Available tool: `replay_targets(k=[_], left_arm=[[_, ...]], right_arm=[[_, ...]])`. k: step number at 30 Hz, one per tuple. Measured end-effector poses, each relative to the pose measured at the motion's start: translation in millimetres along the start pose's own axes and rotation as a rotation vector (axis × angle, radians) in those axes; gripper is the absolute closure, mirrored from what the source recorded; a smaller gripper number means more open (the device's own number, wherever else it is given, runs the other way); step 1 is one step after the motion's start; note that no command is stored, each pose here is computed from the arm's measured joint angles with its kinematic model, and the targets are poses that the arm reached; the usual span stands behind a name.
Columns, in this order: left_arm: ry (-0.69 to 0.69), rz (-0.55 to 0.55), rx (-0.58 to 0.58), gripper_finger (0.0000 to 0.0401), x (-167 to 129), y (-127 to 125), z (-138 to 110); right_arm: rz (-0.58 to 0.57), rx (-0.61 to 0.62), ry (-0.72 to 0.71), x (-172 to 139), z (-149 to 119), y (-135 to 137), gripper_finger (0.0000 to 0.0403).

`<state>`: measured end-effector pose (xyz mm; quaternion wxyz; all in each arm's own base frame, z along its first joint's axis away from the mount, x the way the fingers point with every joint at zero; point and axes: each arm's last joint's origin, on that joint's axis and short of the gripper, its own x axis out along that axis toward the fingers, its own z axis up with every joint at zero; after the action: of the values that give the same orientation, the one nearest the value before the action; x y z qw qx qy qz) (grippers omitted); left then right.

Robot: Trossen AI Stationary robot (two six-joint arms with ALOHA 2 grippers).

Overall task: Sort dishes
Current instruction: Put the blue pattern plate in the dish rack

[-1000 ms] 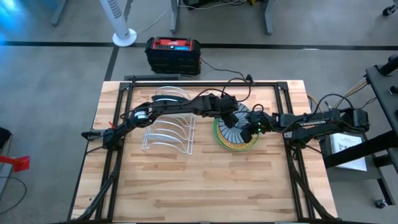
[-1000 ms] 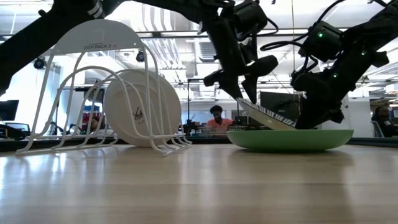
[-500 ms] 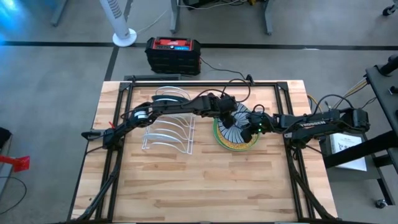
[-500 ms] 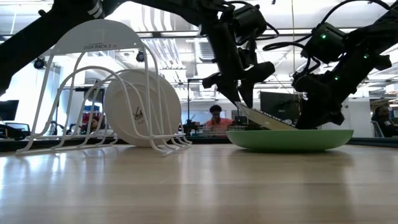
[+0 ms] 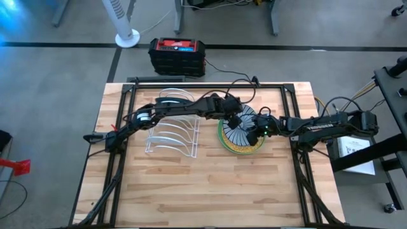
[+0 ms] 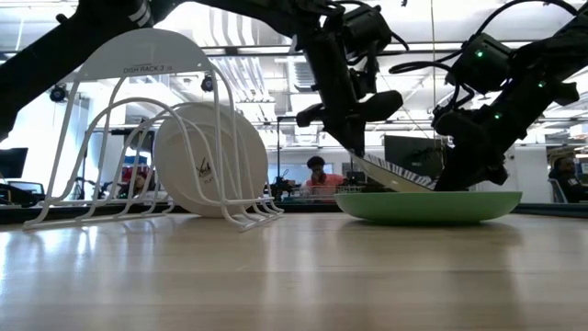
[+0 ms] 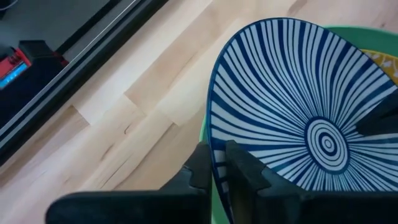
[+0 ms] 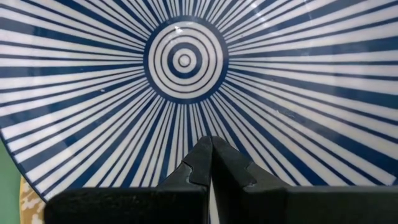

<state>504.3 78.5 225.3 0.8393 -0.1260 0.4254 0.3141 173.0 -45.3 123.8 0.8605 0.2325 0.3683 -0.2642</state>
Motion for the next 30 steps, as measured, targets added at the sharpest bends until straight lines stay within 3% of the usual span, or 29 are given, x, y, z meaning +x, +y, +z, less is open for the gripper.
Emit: replay_targets(k=[25,30], left_arm=[[0.014,-0.074,0.023,0.0385,3.8,0.1,1.4],[0.025,-0.082,-0.002,0.0360,5.1,3.1,2.2]], right_arm=[[-0.003,-0.042,-0.055,-3.1,-3.3,-2.9,0.0401],[-0.007,-0.049,-0.062,-2.9,-3.0,-2.9,0.0401]])
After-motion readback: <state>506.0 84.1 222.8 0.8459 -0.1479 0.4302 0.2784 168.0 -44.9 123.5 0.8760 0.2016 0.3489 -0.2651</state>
